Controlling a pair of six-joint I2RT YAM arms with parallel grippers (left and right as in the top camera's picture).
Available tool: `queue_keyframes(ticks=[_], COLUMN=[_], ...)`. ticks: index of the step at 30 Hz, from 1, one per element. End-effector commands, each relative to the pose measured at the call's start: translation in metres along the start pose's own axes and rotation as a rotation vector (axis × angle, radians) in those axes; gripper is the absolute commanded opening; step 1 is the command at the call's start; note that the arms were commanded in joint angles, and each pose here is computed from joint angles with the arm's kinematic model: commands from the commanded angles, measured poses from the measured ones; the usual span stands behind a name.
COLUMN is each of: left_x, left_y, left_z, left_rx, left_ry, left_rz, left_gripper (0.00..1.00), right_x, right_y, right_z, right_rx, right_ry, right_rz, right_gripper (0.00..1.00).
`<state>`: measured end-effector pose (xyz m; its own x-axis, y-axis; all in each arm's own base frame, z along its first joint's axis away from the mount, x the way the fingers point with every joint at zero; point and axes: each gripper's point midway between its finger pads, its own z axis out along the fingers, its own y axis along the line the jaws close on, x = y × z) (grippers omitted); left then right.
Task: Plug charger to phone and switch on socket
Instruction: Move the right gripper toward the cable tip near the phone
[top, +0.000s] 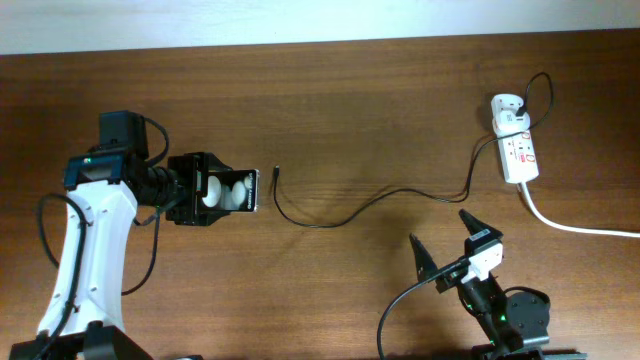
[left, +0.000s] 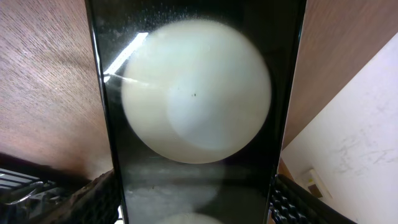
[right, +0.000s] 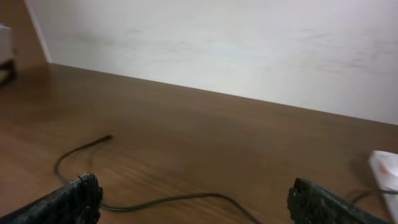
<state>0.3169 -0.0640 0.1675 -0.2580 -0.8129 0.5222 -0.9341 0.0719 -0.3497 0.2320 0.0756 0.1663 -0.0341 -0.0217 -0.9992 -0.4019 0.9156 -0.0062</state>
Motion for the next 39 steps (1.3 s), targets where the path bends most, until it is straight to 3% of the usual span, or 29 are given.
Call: queue_keyframes(ticks=[1, 10, 18, 21, 23, 26, 30, 34, 39], left_x=[0.007, 0.007, 0.007, 0.007, 0.004, 0.005, 0.006, 0.009, 0.004], left_y=[-0.002, -0.002, -0.001, -0.001, -0.001, 0.0, 0.002, 0.004, 0.007], left_z=[-0.007, -0.007, -0.007, -0.007, -0.007, -0.006, -0.002, 0.004, 0.007], left_rx=[0.027, 0.027, 0.026, 0.026, 0.023, 0.016, -0.005, -0.027, -0.052], left_ry=[0.001, 0.002, 0.001, 0.001, -0.016, -0.024, -0.051, -0.076, -0.141], left_rz=[0.012, 0.012, 0.013, 0.012, 0.012, 0.019, 0.039, 0.069, 0.063], left_gripper=[0.09, 0.09, 0.09, 0.09, 0.1, 0.1, 0.1, 0.09, 0.1], right_x=[-0.011, -0.059, -0.086, -0.101, -0.094, -0.083, -0.066, -0.04, -0.038], right_y=[0.015, 0.038, 0.054, 0.07, 0.067, 0.066, 0.081, 0.097, 0.109], right_z=[-0.002, 0.003, 0.044, 0.054, 0.067, 0.088, 0.106, 0.128, 0.139], right_rx=[-0.089, -0.246, -0.454, -0.615, -0.626, -0.615, -0.666, -0.547, -0.462], right_ry=[-0.022, 0.039, 0.388, 0.43, 0.453, 0.542, 0.577, 0.666, 0.671], right_rz=[0.083, 0.107, 0.324, 0.398, 0.438, 0.692, 0.69, 0.761, 0.809], right_gripper=[0.99, 0.99, 0.99, 0.99, 0.99, 0.99, 0.99, 0.96, 0.94])
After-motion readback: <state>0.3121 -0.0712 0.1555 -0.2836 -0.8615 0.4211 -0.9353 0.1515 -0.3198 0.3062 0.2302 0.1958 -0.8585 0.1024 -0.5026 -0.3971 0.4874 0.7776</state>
